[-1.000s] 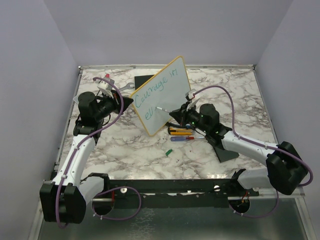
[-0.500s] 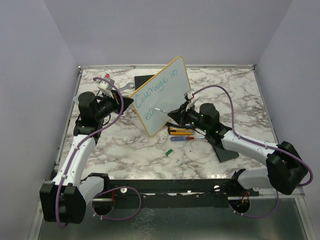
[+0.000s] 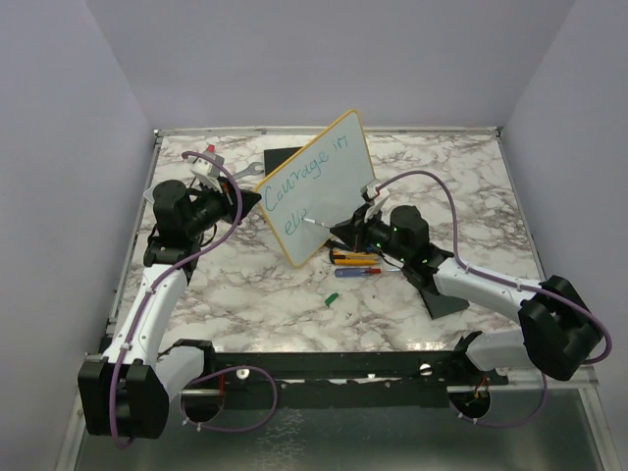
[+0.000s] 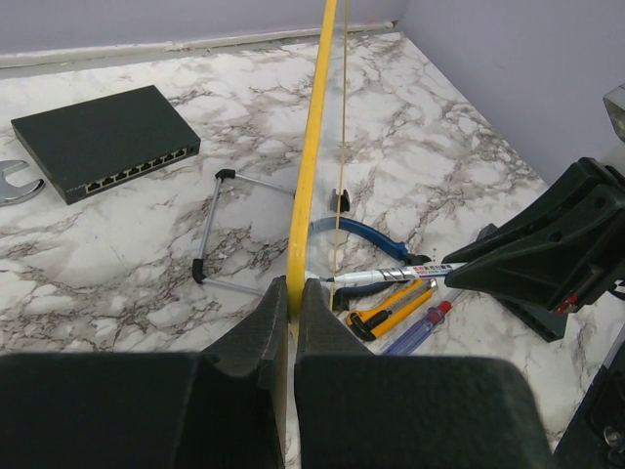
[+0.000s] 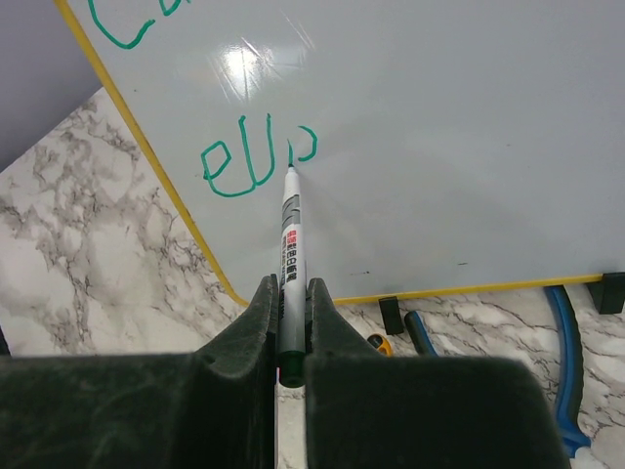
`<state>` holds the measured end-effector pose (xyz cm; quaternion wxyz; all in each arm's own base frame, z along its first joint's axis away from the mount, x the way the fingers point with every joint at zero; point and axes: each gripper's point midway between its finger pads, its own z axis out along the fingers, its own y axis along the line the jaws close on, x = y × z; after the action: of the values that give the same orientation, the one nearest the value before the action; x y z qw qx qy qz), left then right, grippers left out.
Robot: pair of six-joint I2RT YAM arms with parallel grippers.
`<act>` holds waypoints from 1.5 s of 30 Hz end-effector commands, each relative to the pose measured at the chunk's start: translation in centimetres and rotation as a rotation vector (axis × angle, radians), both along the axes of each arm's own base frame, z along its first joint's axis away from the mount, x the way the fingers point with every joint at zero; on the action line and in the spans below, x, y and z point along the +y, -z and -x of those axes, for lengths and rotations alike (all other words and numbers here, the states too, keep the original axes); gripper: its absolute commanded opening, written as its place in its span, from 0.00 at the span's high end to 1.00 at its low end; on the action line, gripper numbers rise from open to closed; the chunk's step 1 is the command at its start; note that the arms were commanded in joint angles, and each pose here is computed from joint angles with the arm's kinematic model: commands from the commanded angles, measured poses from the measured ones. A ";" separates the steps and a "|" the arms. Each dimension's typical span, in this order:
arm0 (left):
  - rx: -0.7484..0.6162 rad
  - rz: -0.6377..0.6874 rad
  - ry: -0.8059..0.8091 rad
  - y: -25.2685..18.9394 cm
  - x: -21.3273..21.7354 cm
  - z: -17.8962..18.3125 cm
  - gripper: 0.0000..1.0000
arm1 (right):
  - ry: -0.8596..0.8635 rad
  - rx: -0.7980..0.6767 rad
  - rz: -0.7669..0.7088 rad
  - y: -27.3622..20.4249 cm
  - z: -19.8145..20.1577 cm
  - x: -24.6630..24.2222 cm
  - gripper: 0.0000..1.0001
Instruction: Write a sentence on the whiteboard
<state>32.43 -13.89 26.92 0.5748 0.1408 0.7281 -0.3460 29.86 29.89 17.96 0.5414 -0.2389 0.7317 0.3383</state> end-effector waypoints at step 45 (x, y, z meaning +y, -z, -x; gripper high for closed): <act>-0.032 -0.005 0.015 -0.5 -0.2 0.2 1.00 | 0.064 -0.094 -0.051 -4.1 -2.0 0.0 0.99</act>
<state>32.44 -14.01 27.03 0.5765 0.1424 0.7263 -0.3463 31.38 29.14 20.60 0.5793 -0.2079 0.7213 0.3175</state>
